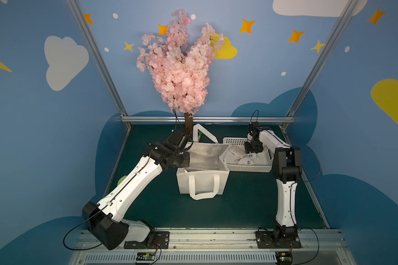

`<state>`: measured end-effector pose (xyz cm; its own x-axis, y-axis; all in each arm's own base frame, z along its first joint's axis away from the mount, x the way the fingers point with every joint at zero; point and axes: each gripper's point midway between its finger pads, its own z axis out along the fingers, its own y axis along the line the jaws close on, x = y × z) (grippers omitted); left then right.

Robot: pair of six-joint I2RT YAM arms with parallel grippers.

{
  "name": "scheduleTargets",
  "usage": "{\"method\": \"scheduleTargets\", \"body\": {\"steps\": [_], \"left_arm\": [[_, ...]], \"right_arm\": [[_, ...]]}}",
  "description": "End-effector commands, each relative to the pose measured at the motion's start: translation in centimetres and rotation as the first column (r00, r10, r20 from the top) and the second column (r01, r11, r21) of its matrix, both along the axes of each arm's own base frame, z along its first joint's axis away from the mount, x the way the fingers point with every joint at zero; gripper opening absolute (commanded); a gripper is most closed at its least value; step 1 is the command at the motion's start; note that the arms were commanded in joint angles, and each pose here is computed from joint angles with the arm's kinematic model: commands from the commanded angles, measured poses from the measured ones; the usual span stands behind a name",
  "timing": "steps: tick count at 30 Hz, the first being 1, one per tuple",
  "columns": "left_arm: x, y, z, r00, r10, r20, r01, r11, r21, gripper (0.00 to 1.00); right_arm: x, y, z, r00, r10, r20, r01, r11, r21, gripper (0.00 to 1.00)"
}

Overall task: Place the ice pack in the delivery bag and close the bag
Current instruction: Pick up the ice pack from the bin, then place the ice pack in the delivery bag.

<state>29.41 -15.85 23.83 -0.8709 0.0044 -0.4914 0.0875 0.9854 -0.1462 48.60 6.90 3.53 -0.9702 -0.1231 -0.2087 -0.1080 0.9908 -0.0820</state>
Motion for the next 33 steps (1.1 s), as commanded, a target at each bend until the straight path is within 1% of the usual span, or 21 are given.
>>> {"method": "scheduleTargets", "body": {"steps": [1,6,11,13,14,15,17,19,22,23,24,26,27,28,31,33], "left_arm": [[-0.2,0.4,0.6,1.000,0.001,0.019,-0.001,1.000,0.000,0.03],[0.0,0.3,0.5,1.000,-0.009,0.020,0.009,1.000,0.005,0.03],[0.2,0.0,0.6,0.999,-0.025,0.027,0.025,1.000,0.000,0.03],[0.3,-0.2,0.5,0.999,-0.034,0.025,0.034,0.999,-0.002,0.03],[0.3,-0.2,0.5,0.999,-0.036,0.027,0.036,0.999,-0.002,0.03],[0.4,-0.2,0.4,0.999,-0.037,0.026,0.037,0.999,-0.002,0.03],[0.4,-0.3,0.4,0.999,-0.045,0.028,0.046,0.999,0.000,0.03],[0.5,-0.4,0.4,0.998,-0.053,0.030,0.053,0.999,0.001,0.03],[0.5,-0.4,0.5,0.998,-0.061,0.036,0.061,0.998,0.000,0.03],[0.5,-0.4,0.5,0.997,-0.062,0.037,0.062,0.998,-0.001,0.03],[0.5,-0.5,0.5,0.997,-0.067,0.036,0.067,0.998,-0.002,0.03],[0.4,-0.6,0.6,0.996,-0.075,0.039,0.075,0.997,-0.007,0.03],[0.4,-0.7,0.6,0.996,-0.079,0.038,0.080,0.997,-0.010,0.03],[0.3,-0.7,0.6,0.996,-0.084,0.037,0.084,0.996,-0.013,0.03],[0.1,-0.8,0.7,0.994,-0.098,0.040,0.098,0.995,-0.016,0.03],[-0.1,-0.7,0.8,0.994,-0.104,0.044,0.105,0.994,-0.018,0.03]], "right_arm": [[-1.6,0.1,4.5,0.999,-0.035,0.037,0.033,0.999,0.033,0.31],[-3.4,0.9,10.1,0.990,-0.025,0.140,0.015,0.997,0.070,0.31],[-6.3,3.3,16.7,0.964,0.063,0.258,-0.084,0.994,0.071,0.31],[-7.9,4.9,19.6,0.942,0.123,0.313,-0.152,0.986,0.072,0.31],[-8.7,6.2,21.1,0.926,0.163,0.341,-0.206,0.974,0.096,0.32],[-9.8,7.7,22.6,0.902,0.213,0.376,-0.276,0.953,0.122,0.32],[-11.6,10.1,25.5,0.852,0.259,0.455,-0.363,0.919,0.157,0.33],[-13.5,12.8,28.3,0.773,0.310,0.554,-0.466,0.869,0.163,0.34],[-17.0,17.1,31.9,0.630,0.392,0.670,-0.636,0.756,0.156,0.41],[-17.8,18.2,32.5,0.594,0.409,0.692,-0.675,0.721,0.154,0.42],[-18.9,19.5,33.1,0.559,0.429,0.710,-0.721,0.675,0.160,0.42],[-20.3,21.7,33.5,0.523,0.452,0.723,-0.777,0.602,0.185,0.41],[-21.1,22.9,33.3,0.501,0.477,0.722,-0.810,0.553,0.196,0.40],[-21.8,23.9,33.1,0.483,0.500,0.719,-0.831,0.520,0.197,0.39],[-23.2,26.5,31.5,0.438,0.581,0.686,-0.879,0.437,0.191,0.39],[-23.6,27.7,29.8,0.418,0.638,0.646,-0.896,0.406,0.179,0.41]]}}
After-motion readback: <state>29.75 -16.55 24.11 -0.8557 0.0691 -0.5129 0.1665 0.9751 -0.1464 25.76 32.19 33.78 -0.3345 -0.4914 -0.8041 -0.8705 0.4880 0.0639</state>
